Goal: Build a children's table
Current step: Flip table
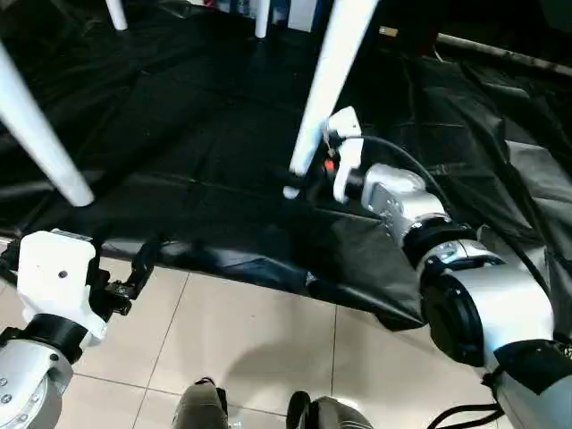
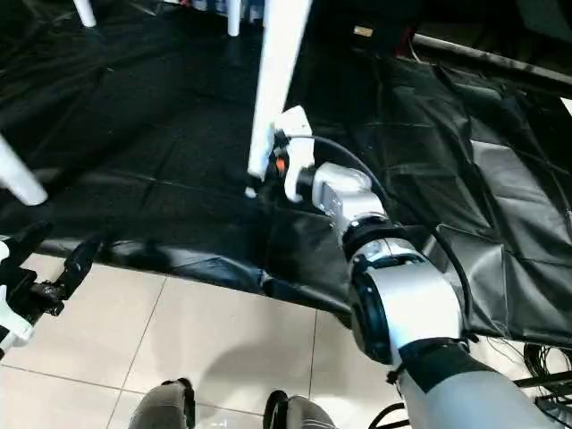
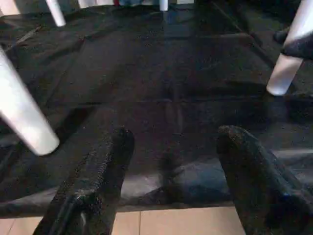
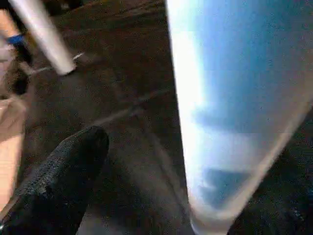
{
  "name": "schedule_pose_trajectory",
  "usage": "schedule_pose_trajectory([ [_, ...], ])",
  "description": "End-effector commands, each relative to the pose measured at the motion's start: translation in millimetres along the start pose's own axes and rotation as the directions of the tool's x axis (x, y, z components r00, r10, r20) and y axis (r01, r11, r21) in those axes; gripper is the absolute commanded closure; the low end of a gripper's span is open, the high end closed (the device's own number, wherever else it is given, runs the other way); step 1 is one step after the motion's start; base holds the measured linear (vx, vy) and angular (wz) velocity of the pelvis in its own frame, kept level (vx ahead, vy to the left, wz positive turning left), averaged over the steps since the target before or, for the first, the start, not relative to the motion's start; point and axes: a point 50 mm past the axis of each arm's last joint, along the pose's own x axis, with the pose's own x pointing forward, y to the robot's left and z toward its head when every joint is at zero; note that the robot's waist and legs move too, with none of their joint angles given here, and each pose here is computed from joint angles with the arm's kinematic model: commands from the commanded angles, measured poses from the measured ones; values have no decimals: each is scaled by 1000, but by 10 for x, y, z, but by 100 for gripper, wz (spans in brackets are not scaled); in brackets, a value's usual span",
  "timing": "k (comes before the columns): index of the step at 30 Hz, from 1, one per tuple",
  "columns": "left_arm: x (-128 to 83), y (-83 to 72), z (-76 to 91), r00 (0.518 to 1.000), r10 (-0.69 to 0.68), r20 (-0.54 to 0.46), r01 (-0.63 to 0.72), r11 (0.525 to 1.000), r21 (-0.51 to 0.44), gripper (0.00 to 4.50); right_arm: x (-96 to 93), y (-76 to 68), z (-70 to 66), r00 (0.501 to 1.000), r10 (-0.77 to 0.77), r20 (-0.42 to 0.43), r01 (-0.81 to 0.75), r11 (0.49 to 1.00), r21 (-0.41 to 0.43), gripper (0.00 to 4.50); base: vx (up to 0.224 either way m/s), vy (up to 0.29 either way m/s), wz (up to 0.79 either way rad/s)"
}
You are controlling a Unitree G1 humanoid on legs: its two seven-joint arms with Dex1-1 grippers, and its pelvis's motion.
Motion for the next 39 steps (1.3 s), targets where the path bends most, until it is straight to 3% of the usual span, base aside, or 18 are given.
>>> schedule_pose_trajectory([
  [1,29,-31,-5,999,-34,-5,34,999,-5,132,3,77,-151,995,88,-55,-87,996,18,0,0,0,0],
  [9,113,-16,-11,999,-48,-5,48,999,0,132,115,290,-353,975,217,-43,-216,976,25,0,0,0,0],
  [12,137,-4,-10,999,-35,-6,35,999,5,132,140,283,-358,987,156,-25,-156,988,-5,0,0,0,0],
  [16,172,34,-11,1000,-4,-5,4,1000,0,132,117,176,-260,999,7,52,-6,1000,-20,0,0,0,0],
  [19,183,44,-25,1000,12,7,-12,999,-48,132,56,164,-238,992,61,111,-68,996,63,0,0,0,0],
  [21,184,33,-28,1000,12,16,-11,997,-77,132,20,182,-266,988,103,115,-109,993,50,0,0,0,0],
  [26,208,-40,-71,999,34,30,-29,988,-153,132,-279,137,-405,980,62,189,-68,997,28,0,0,0,0],
  [31,275,-87,-150,998,68,4,-66,988,-140,132,-650,193,-512,963,-87,255,80,996,37,0,0,0,0],
  [32,296,-85,-188,996,94,-3,-94,987,-133,132,-808,257,-553,942,-197,272,194,980,39,0,0,0,0],
  [35,308,-77,-233,990,144,0,-143,982,-122,132,-941,323,-638,912,-324,250,325,945,39,0,0,0,0],
  [39,318,-97,-317,983,184,-15,-185,980,-75,132,-1076,400,-672,811,-519,270,520,851,73,0,-13,-2,-1],
])
